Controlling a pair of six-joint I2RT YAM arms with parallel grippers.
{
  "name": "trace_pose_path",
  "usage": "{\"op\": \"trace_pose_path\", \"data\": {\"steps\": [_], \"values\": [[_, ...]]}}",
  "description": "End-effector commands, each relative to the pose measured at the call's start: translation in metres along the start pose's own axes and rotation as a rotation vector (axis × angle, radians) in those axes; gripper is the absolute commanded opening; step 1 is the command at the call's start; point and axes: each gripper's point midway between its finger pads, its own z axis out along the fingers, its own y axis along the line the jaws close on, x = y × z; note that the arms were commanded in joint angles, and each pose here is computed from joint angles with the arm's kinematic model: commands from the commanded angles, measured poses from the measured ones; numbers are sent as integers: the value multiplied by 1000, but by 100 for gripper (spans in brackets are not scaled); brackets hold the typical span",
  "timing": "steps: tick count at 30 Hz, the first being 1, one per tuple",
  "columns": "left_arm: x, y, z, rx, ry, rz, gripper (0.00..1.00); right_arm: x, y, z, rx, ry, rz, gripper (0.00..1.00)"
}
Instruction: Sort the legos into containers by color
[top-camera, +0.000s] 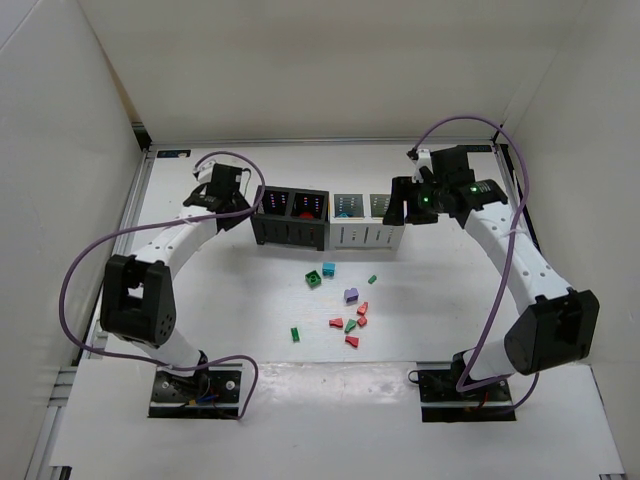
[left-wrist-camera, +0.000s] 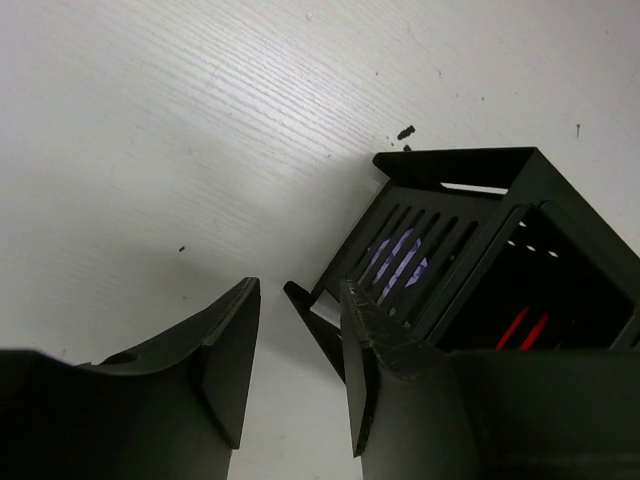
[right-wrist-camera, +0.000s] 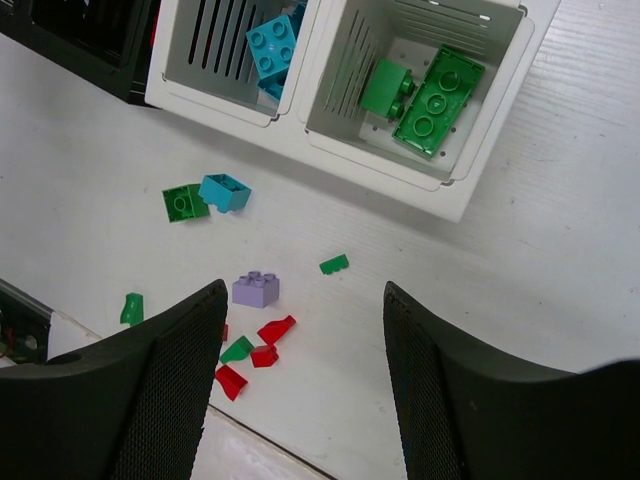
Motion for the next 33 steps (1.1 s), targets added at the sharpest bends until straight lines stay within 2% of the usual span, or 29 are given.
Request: {"op": "trace_pose_path", "data": {"steps": [1, 7, 11, 16, 17, 19, 20, 21, 23, 27, 33], "values": [[10, -16, -21, 70, 9, 12, 48, -9, 4, -8, -10, -52, -11, 67], [20, -23, -30, 82, 11, 51, 48, -5, 4, -9, -10, -55, -13, 67], [18, -9, -35, 20, -20, 54, 48, -3, 6, -11, -10, -59, -20, 67], [-9, 13, -52, -66, -106, 51, 58, 3, 9, -12, -4, -53, -33, 67], [-11, 18, -55, -80, -108, 52, 67, 3, 9, -13, 0, -56, -38, 68], [-25, 25, -68, -74, -139, 36, 74, 7, 11, -12, 7, -52, -51, 68], [-27, 27, -71, -72, -145, 33, 83, 9, 10, -11, 17, -48, -58, 68], [-31, 27, -84, -46, -164, 46, 87, 12, 15, -10, 19, -44, -78, 68], [-25, 24, -92, -4, -147, 52, 100, 18, 12, -5, 54, -29, -107, 68], [10, 25, -104, 34, -73, 127, 100, 38, 27, 12, 97, 28, -194, 74], [56, 32, -122, 103, 15, 142, 100, 83, 54, 46, 25, 176, -286, 74]]}}
